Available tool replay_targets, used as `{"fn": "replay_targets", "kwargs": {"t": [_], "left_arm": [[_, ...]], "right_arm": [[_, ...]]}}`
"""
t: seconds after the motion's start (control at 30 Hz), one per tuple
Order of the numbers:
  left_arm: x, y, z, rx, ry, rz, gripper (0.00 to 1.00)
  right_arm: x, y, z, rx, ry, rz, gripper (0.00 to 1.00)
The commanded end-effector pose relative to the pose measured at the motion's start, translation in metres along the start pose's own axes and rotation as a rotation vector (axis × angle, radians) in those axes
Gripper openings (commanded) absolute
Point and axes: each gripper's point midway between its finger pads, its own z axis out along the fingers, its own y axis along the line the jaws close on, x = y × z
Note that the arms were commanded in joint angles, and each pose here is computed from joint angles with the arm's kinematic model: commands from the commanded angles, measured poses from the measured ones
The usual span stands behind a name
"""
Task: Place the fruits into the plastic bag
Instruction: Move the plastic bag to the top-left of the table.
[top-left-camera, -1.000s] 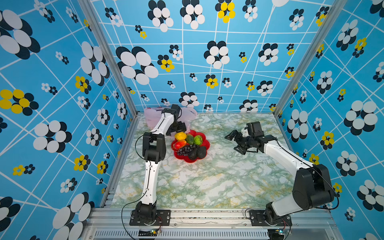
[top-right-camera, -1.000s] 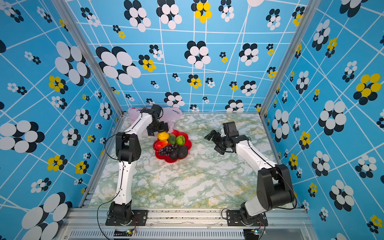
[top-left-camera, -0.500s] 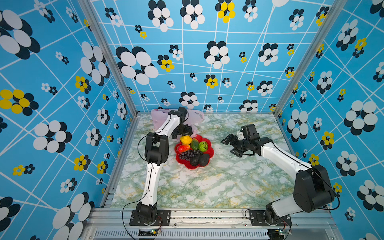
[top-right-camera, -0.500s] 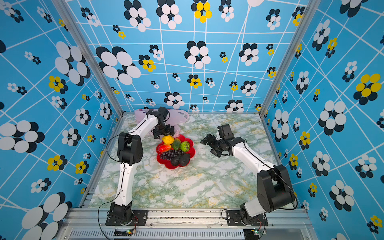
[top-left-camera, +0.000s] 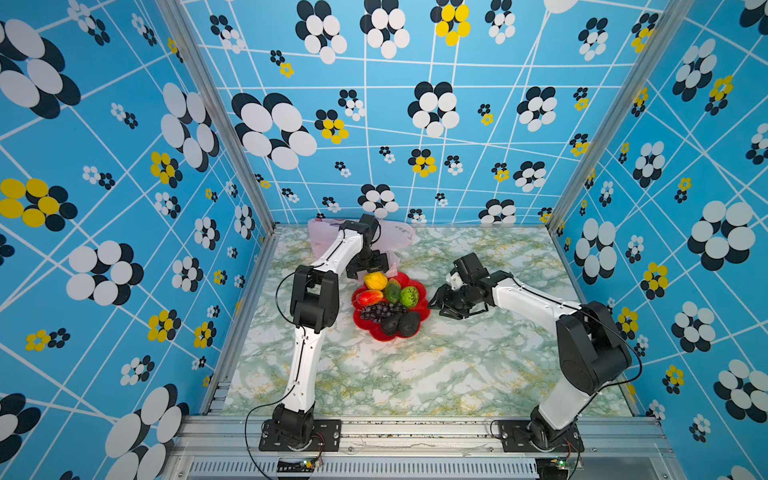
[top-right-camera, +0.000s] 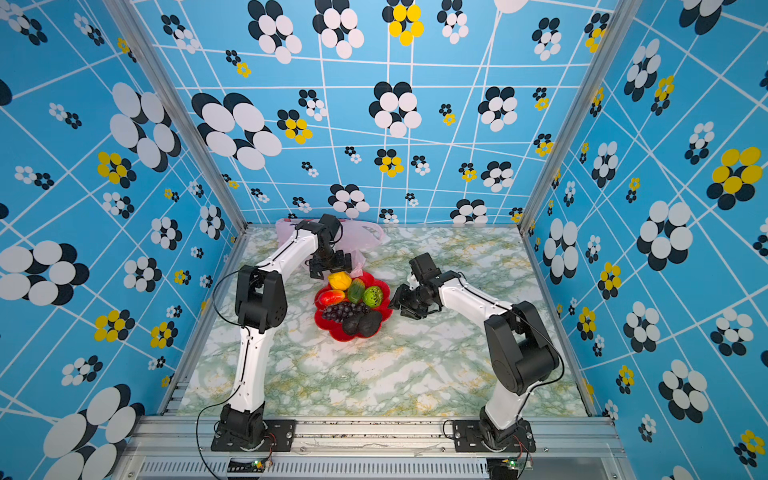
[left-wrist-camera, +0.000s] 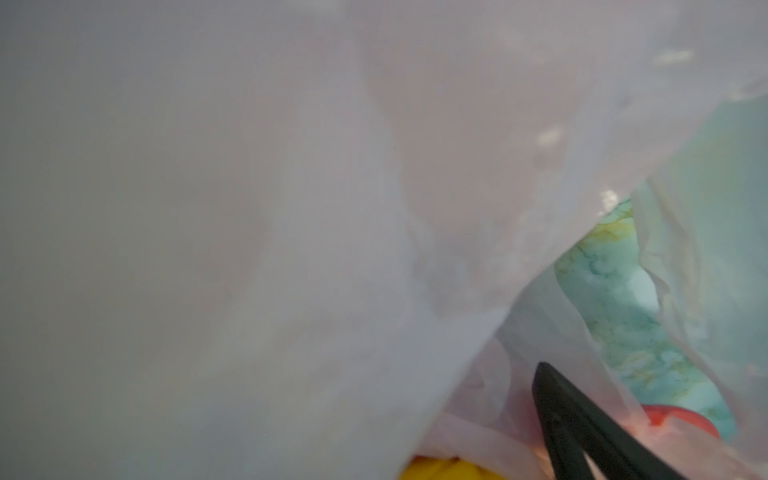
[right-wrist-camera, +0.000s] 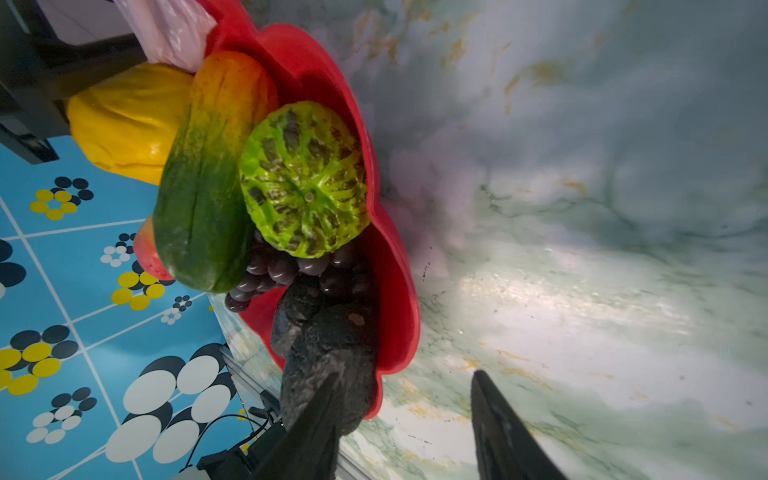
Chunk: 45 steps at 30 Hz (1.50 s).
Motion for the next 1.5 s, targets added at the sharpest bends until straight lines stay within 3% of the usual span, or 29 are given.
{"fn": "replay_targets", "kwargs": {"t": [0.0, 0.13, 0.43, 0.73, 1.17, 1.47], "left_arm": [[0.002, 0.006, -0.028, 0.003, -0.014, 0.011, 0.99], [0.002, 0.009, -0.032, -0.003, -0.015, 0.012, 0.99], [0.001, 0.016, -0.046, -0.006, -0.028, 0.020, 0.99], [0.007, 0.027, -0.065, 0.009, -0.044, 0.016, 0.99], [0.017, 0.041, -0.072, 0.037, -0.051, -0.011, 0.99], [0.012, 0.030, -0.073, 0.103, -0.054, -0.020, 0.99]], "right_arm": [[0.008, 0.010, 0.004, -0.003, 0.047, -0.057, 0.48], [0.008, 0.007, 0.011, 0.014, 0.054, -0.053, 0.42], [0.004, -0.007, 0.020, 0.080, 0.054, -0.041, 0.40], [-0.002, -0.010, 0.032, 0.095, 0.063, -0.027, 0.25], [-0.008, -0.007, 0.031, 0.097, 0.044, -0.017, 0.13], [-0.006, -0.010, 0.027, 0.110, 0.036, -0.020, 0.04]]}}
